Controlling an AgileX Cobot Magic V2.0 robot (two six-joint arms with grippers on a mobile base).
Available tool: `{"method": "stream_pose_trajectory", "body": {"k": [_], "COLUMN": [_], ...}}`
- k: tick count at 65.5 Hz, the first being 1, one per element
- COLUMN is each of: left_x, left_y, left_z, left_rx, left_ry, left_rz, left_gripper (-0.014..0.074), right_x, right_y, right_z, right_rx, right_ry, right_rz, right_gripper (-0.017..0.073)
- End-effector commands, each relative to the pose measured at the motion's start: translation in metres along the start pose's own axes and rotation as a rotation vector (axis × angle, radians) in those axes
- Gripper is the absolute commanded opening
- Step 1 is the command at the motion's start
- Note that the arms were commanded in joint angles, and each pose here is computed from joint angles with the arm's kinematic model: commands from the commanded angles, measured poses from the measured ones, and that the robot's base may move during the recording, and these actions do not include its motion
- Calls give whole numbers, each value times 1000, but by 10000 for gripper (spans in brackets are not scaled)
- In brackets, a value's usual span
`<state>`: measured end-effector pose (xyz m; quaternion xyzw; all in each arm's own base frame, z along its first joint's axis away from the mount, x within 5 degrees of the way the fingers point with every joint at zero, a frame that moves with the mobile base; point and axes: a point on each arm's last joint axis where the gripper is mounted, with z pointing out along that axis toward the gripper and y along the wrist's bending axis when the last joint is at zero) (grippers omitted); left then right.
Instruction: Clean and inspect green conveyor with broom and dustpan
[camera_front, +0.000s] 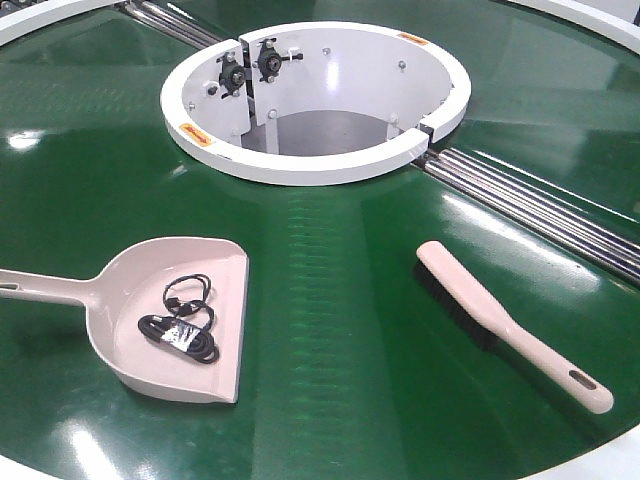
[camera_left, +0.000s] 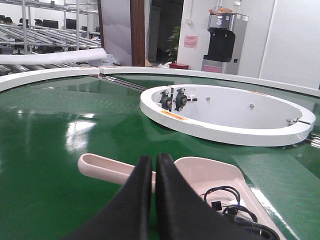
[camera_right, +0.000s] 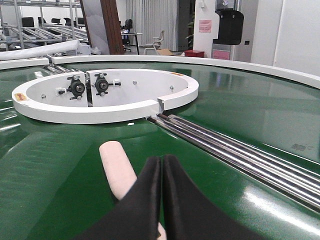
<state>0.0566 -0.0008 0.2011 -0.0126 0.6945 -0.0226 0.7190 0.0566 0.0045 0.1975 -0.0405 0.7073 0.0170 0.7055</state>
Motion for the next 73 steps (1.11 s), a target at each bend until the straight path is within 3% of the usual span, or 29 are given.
{"method": "stream_pose_trajectory", "body": {"k": [1, 73], "left_x": [-4, -4], "left_y": [0, 0], "left_z": [-1, -1], "left_rx": [4, 4], "left_ry": [-76, -76], "left_rz": [-8, -8], "left_gripper": [-6, -6], "right_x": [-7, -7], "right_y": [0, 0], "right_z": [-1, -1], "right_rx": [-1, -1], "right_ry": [-92, -90], "right_rz": [-14, -14], "right_gripper": [-8, -8]}}
